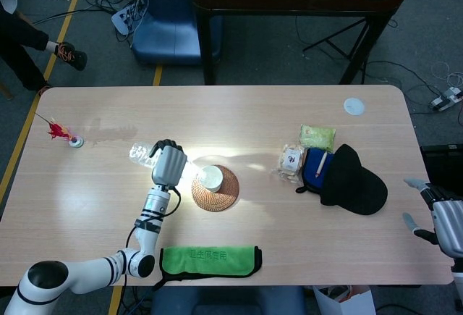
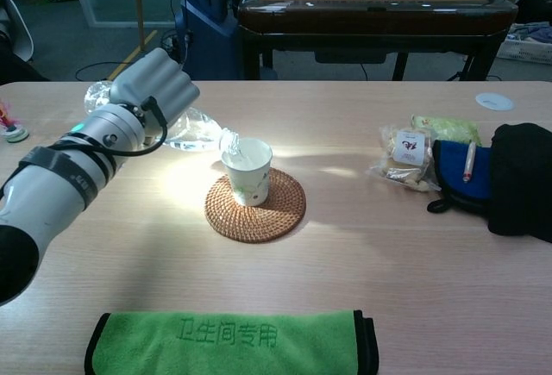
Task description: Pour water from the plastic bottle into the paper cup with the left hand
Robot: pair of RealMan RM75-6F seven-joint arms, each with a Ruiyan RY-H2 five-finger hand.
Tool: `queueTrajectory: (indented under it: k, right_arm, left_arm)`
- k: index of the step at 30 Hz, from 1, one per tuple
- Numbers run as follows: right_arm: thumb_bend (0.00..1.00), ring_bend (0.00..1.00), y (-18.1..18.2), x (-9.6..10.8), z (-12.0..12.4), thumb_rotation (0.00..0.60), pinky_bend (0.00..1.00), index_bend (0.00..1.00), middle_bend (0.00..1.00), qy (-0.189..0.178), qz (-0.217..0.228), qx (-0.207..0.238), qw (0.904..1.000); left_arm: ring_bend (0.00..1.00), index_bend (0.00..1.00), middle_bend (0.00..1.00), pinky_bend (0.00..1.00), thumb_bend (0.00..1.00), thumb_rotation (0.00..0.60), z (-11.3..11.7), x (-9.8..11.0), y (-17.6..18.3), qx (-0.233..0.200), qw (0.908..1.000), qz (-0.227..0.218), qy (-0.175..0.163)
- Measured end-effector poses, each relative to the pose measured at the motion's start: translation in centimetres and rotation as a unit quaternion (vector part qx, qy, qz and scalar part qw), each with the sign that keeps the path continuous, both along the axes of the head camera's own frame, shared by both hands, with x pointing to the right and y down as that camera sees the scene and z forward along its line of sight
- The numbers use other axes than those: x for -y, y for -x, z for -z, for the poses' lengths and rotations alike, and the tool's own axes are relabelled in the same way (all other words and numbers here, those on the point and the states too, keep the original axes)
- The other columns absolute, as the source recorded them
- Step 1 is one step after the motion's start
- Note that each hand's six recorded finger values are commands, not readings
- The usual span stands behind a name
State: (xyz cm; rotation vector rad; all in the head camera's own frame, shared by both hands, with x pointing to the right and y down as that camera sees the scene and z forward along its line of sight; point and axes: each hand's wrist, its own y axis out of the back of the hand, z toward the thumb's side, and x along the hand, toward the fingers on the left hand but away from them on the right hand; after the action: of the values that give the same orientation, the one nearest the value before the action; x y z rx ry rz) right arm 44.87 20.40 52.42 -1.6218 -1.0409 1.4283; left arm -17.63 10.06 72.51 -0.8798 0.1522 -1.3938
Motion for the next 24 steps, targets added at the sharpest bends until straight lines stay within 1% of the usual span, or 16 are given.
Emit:
queueTrajectory:
  k: [10,19,24]
  right_arm:
    - [0.30,0.33,0.01,-0.01,-0.06,0.600,0.47,0.24,0.29,0.002,0.000,0.000,1.0000]
    - [0.30,0.33,0.00,-0.01,-0.12,0.600,0.47,0.24,0.29,0.003,0.000,-0.001,1.0000]
    - [0.30,0.33,0.01,0.00,-0.15,0.600,0.47,0.24,0.29,0.003,0.000,-0.001,1.0000]
  left_arm:
    - [0.60,0.67,0.82,0.68,0.05,0.600,0.03,0.02,-0.03,0.002,1.0000,-0.001,0.000]
    - [0.60,0.67,0.82,0.68,0.05,0.600,-0.16,-0.14,0.39,-0.015,0.9995,0.023,0.015]
    - [0.61,0.67,0.83,0.68,0.05,0.600,-0.36,-0.35,0.45,-0.035,0.9981,0.043,0.029]
